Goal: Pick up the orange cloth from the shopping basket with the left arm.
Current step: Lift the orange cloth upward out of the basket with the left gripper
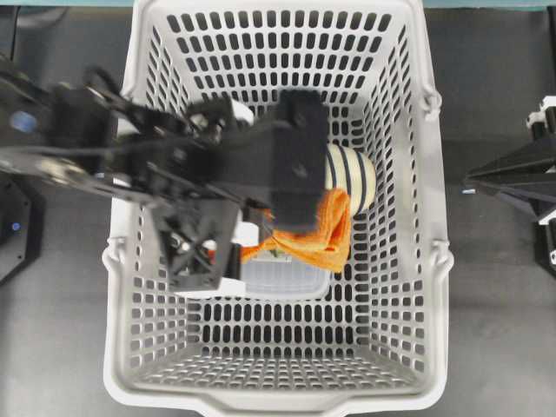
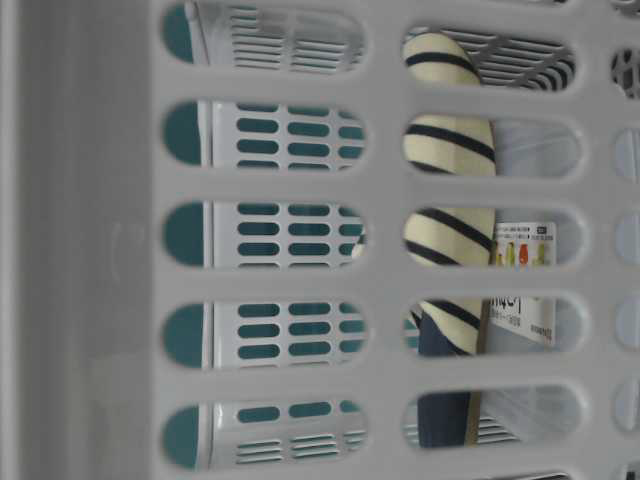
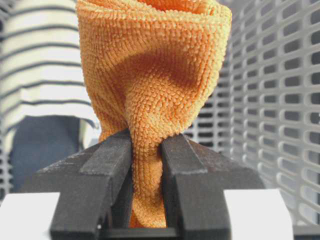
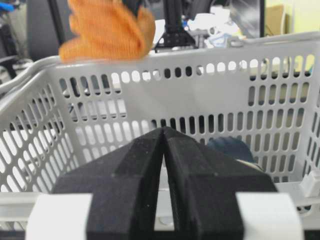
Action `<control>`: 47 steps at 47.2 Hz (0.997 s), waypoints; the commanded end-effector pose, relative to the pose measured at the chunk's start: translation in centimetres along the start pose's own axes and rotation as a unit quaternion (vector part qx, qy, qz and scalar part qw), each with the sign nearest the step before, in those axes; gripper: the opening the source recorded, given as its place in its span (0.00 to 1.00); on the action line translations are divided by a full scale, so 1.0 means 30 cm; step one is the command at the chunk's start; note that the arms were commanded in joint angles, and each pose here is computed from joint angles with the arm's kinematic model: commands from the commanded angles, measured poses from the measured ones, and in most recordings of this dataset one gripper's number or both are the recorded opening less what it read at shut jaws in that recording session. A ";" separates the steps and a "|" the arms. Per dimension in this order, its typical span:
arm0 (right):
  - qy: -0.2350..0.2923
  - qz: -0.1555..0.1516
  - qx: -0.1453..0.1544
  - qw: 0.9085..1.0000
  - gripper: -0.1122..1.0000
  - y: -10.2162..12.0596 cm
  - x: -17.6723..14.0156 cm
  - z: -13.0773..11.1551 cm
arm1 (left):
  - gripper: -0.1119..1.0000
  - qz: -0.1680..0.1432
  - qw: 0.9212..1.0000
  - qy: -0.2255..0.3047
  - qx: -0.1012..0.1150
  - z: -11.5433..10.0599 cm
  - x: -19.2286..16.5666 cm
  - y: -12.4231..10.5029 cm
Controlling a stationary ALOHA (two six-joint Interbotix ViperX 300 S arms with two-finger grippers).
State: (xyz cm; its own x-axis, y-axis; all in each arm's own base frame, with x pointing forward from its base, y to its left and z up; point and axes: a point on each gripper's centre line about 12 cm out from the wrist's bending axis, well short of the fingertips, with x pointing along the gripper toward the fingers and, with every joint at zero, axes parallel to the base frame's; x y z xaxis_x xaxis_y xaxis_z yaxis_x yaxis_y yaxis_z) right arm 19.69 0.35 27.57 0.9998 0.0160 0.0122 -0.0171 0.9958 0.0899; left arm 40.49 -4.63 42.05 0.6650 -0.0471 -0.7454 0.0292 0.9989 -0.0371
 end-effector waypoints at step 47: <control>-0.004 0.012 0.002 1.000 0.09 0.017 0.004 0.011 | 0.21 0.002 1.000 -0.018 -0.003 0.011 -0.063 0.009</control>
State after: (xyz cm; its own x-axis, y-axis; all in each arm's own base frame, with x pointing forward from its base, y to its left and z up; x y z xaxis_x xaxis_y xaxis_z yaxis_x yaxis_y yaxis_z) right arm 19.65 0.71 27.60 0.9993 0.0344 0.0138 -0.0355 0.9953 0.0899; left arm 40.33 -4.41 42.15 0.6608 -0.0420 -0.7494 0.0224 0.9991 -0.0362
